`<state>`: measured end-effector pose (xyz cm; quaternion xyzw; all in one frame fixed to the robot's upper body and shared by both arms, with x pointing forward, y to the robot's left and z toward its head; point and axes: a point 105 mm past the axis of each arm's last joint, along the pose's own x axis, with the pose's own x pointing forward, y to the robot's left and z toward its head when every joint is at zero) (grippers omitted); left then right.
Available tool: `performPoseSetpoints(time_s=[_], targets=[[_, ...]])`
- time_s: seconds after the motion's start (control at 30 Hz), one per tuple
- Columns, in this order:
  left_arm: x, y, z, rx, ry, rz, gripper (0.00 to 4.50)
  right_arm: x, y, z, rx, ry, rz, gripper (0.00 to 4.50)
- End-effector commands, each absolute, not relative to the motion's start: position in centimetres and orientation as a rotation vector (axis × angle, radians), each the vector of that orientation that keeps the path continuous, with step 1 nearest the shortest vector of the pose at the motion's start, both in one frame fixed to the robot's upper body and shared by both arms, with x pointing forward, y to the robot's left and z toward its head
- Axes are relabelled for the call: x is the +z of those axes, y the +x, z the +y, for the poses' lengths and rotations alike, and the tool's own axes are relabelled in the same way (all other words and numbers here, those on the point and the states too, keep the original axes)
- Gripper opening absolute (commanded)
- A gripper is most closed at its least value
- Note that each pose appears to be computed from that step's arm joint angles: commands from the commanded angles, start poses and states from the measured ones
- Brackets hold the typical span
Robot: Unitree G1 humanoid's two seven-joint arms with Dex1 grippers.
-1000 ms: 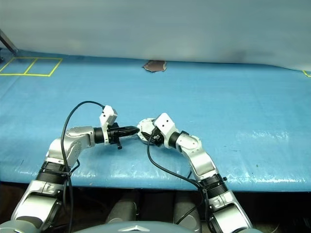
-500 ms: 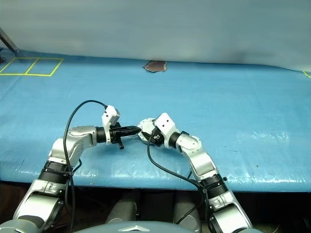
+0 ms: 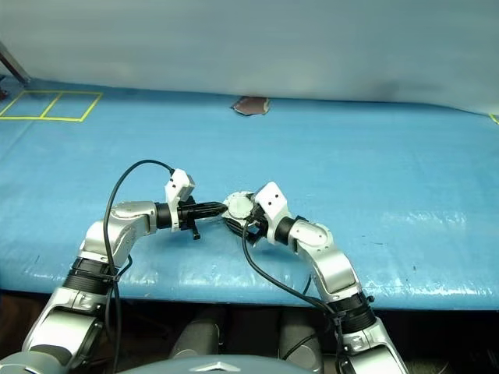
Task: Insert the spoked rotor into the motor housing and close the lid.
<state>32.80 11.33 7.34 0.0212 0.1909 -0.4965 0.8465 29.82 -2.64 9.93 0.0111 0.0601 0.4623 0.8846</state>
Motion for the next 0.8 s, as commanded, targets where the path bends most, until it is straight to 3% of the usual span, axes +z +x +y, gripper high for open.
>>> performPoseSetpoints(time_s=[0.03,0.13,0.37,0.8], targets=[[6.1,32.5,11.2,-1.048,0.042,0.446,0.00,12.9,29.9,-3.4,0.934,0.145,0.054,4.48],[6.2,32.5,11.1,-1.050,0.035,0.438,0.00,12.7,30.8,-4.7,0.852,0.244,0.099,4.48],[6.3,32.4,11.0,-1.056,0.026,0.427,0.00,7.9,31.4,-7.4,0.671,0.312,0.336,4.48],[6.3,32.5,10.9,-1.055,0.029,0.412,0.00,6.7,29.6,-7.2,0.709,0.554,0.464,4.48]])
